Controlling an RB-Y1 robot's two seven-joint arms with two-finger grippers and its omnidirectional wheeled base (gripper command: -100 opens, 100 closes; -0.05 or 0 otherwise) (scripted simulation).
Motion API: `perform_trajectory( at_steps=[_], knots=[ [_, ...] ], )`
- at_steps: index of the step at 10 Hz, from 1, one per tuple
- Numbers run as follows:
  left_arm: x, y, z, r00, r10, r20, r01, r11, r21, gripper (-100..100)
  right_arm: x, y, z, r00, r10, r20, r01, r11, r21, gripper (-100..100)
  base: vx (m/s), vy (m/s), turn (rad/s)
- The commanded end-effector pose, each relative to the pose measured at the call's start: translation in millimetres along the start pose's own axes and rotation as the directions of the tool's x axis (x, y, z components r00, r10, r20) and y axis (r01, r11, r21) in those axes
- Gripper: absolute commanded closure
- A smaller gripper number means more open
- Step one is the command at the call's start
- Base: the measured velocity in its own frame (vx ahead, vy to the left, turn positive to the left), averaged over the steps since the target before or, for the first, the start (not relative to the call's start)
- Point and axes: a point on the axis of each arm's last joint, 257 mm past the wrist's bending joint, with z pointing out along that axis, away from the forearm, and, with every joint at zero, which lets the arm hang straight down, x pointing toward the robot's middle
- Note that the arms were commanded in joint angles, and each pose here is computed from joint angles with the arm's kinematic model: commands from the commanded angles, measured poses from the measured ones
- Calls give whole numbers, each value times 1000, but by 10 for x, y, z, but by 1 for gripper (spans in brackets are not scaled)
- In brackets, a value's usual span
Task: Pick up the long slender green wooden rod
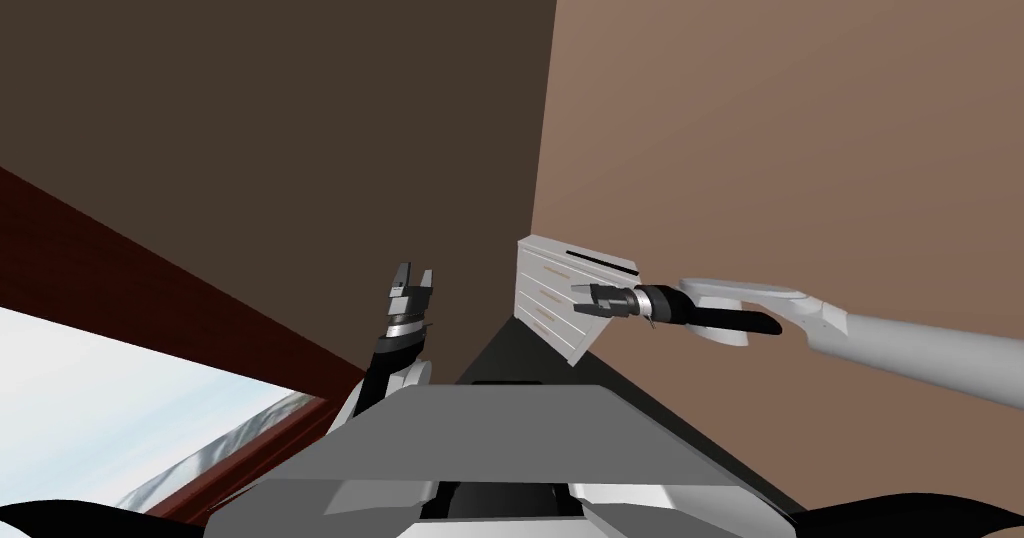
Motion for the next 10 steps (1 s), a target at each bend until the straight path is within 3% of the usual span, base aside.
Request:
perform_trajectory(
  at_steps=[1, 7, 8, 10],
  knots=[
    [0, 0, 0, 1000, 0, 0, 0, 1000, 0, 0, 103, -128, -100, 998, 12, -55, -11, 1000, 26, -100, 52, -2, -82],
    [0, 0, 0, 1000, 0, 0, 0, 1000, 0, 0, 221, -257, -225, 978, -7, -208, 16, 999, 42, -100, 41, 4, -33],
    [0, 0, 0, 1000, 0, 0, 0, 1000, 0, 0, 299, -385, -345, 969, 15, -247, 3, 997, 73, -100, 51, -2, -94],
    [0, 0, 0, 1000, 0, 0, 0, 1000, 0, 0, 301, -387, -353, 954, -5, -301, 25, 998, 64, -100, 60, -2, -31]
  ],
)
